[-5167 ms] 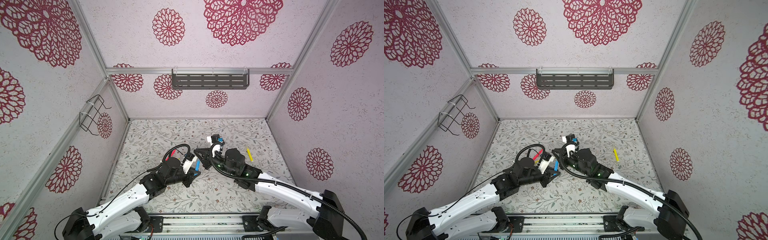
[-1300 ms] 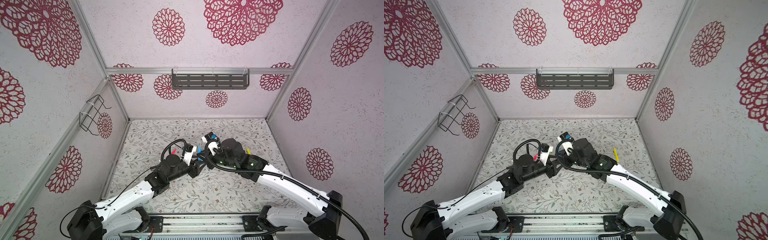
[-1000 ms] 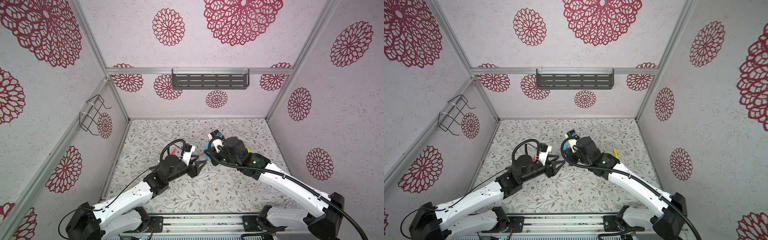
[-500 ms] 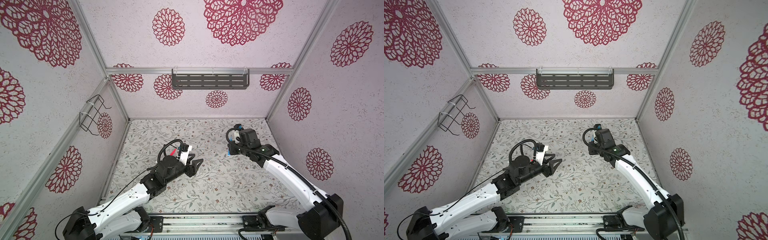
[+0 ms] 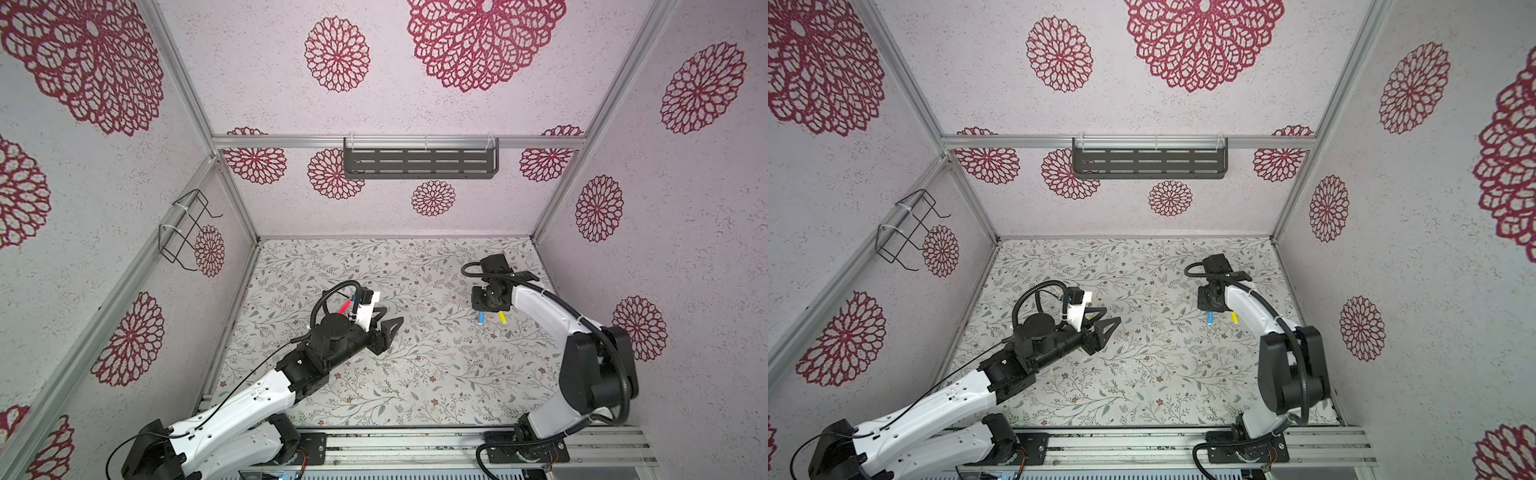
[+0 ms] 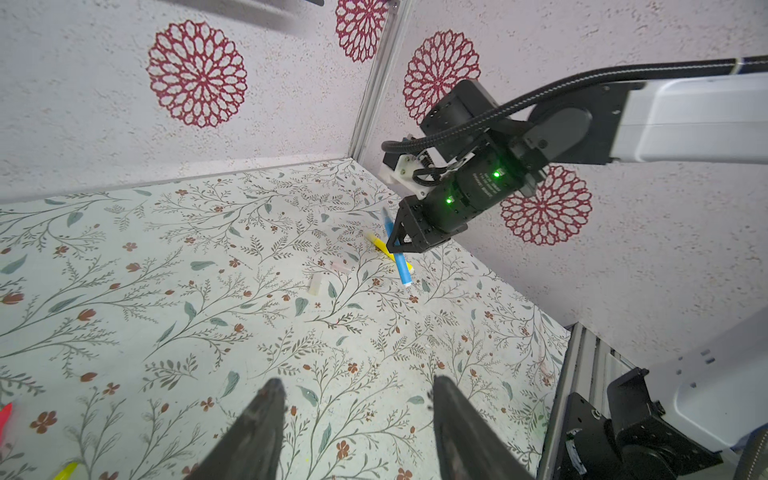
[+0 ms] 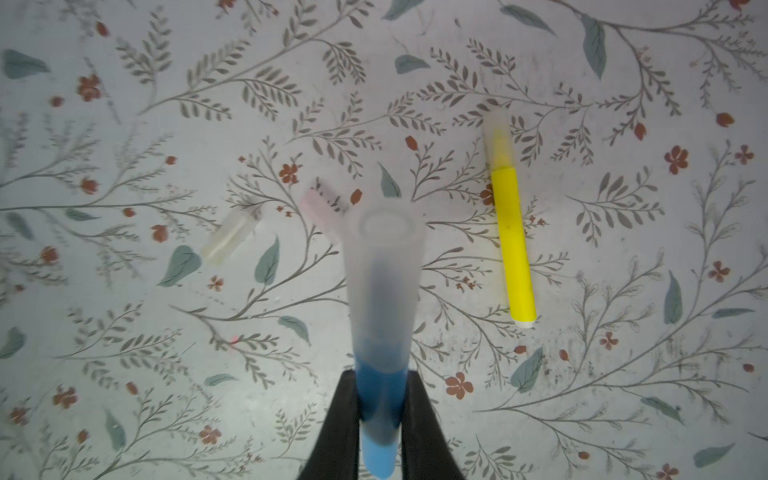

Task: Insert the pens into the pen caps
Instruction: 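Carry the capped blue marker farther from the robot while the left gripper draws back, then lay the capped blue marker beside the capped yellow marker and open the right gripper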

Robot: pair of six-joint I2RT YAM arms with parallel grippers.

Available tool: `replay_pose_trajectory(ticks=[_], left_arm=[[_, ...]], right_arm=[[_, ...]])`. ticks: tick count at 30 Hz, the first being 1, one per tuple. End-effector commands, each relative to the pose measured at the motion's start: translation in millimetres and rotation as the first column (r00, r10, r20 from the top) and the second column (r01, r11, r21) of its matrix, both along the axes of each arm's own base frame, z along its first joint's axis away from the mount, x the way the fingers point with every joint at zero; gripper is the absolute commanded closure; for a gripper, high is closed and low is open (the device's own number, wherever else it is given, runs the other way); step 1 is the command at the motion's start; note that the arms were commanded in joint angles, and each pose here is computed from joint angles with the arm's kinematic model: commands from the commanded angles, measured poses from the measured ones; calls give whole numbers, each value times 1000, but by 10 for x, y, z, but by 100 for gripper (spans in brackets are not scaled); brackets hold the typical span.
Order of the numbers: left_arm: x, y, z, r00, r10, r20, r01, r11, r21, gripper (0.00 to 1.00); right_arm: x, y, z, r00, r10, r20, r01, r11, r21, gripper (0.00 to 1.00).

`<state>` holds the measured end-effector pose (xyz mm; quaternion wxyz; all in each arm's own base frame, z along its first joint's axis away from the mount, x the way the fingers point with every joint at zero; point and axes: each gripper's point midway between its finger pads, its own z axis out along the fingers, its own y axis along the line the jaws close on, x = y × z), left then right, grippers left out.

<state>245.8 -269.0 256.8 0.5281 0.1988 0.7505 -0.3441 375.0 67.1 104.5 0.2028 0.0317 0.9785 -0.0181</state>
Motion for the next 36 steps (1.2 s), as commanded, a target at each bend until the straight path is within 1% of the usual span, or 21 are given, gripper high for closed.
replay_pose_trajectory(ticks=[1, 6, 8, 11, 13, 19, 22, 26, 30, 31, 33, 36], left_arm=[[-29, 22, -25, 1000, 0, 12, -1, 1000, 18, 41], [-36, 70, -11, 1000, 13, 21, -14, 1000, 22, 41], [-44, 82, -5, 1000, 15, 22, -16, 1000, 21, 41], [-53, 101, -22, 1000, 19, 19, -20, 999, 26, 41], [-58, 117, -25, 1000, 24, 17, -24, 999, 24, 41], [-73, 162, -24, 999, 35, 21, -36, 999, 20, 41], [-76, 177, -23, 999, 38, 20, -39, 999, 22, 41], [-83, 190, -6, 999, 42, 22, -43, 999, 20, 41], [-96, 198, 16, 999, 41, 18, -42, 999, 10, 41], [-97, 204, 26, 999, 43, 20, -44, 999, 8, 41], [-99, 209, 34, 999, 45, 19, -45, 999, 4, 41], [-92, 221, 35, 998, 52, 20, -52, 999, 6, 41]], right_arm=[[8, -218, -35, 998, -13, -60, 6, 993, -118, 100], [112, -348, -175, 993, -16, -114, -7, 981, -195, 100], [146, -397, -226, 989, -14, -148, -22, 971, -239, 100], [188, -429, -302, 980, -3, -198, -53, 960, -276, 100], [205, -483, -337, 976, -8, -219, -62, 947, -314, 100], [229, -584, -439, 966, -11, -257, -91, 920, -381, 100], [248, -614, -464, 965, -17, -261, -93, 911, -402, 100], [289, -579, -489, 966, -11, -260, -93, 918, -386, 100], [324, -612, -442, 969, -20, -248, -85, 909, -407, 100], [334, -605, -427, 970, -16, -244, -87, 911, -404, 98], [347, -602, -395, 973, -15, -231, -82, 912, -401, 85], [367, -542, -334, 977, 6, -211, -85, 925, -370, 74]])
